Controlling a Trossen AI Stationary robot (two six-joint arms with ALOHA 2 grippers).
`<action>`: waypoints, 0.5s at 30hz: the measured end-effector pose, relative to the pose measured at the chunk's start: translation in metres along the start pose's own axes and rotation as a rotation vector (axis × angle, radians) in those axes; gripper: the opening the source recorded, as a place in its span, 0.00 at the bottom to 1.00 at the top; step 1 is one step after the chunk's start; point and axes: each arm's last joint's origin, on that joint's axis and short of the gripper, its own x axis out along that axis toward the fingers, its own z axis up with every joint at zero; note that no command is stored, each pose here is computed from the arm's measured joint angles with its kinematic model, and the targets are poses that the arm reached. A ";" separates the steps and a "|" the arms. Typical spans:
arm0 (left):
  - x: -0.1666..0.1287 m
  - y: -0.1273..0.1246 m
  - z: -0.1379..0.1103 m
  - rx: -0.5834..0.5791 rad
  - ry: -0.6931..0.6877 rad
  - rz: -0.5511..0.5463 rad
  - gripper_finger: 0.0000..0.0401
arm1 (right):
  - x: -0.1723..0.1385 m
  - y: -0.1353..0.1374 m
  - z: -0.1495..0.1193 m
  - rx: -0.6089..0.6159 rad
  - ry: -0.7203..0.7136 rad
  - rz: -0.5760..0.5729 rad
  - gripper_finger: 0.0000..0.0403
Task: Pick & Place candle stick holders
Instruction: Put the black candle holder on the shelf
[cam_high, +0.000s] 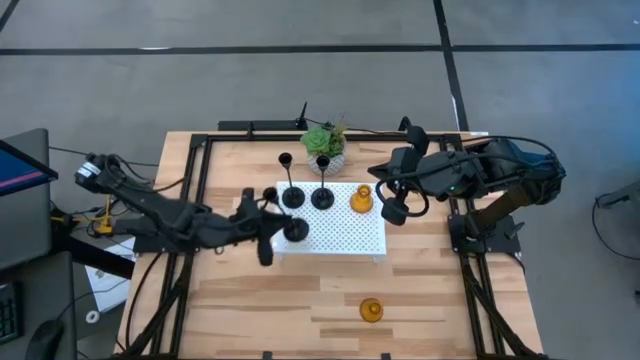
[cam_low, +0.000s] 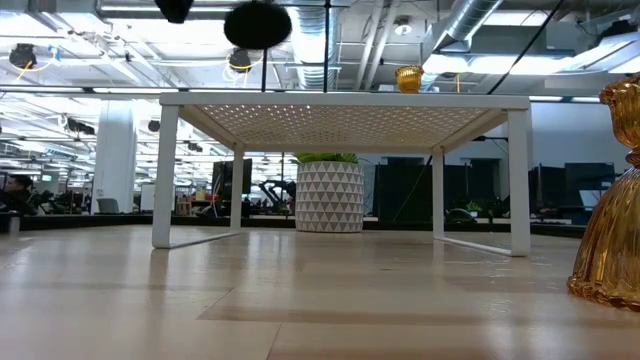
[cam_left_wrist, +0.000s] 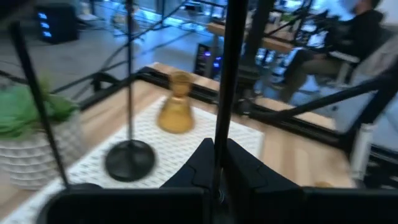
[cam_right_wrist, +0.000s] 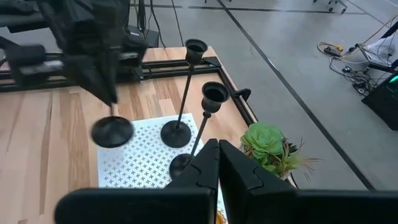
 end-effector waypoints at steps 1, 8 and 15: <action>0.003 0.002 -0.001 0.016 0.002 0.017 0.03 | 0.000 0.000 0.000 0.000 0.000 0.000 0.00; 0.033 0.005 -0.019 0.081 0.068 0.089 0.03 | 0.000 0.000 -0.001 -0.005 0.006 -0.001 0.00; 0.054 0.004 -0.023 0.101 0.087 0.144 0.03 | 0.000 -0.001 -0.003 -0.014 0.029 -0.006 0.00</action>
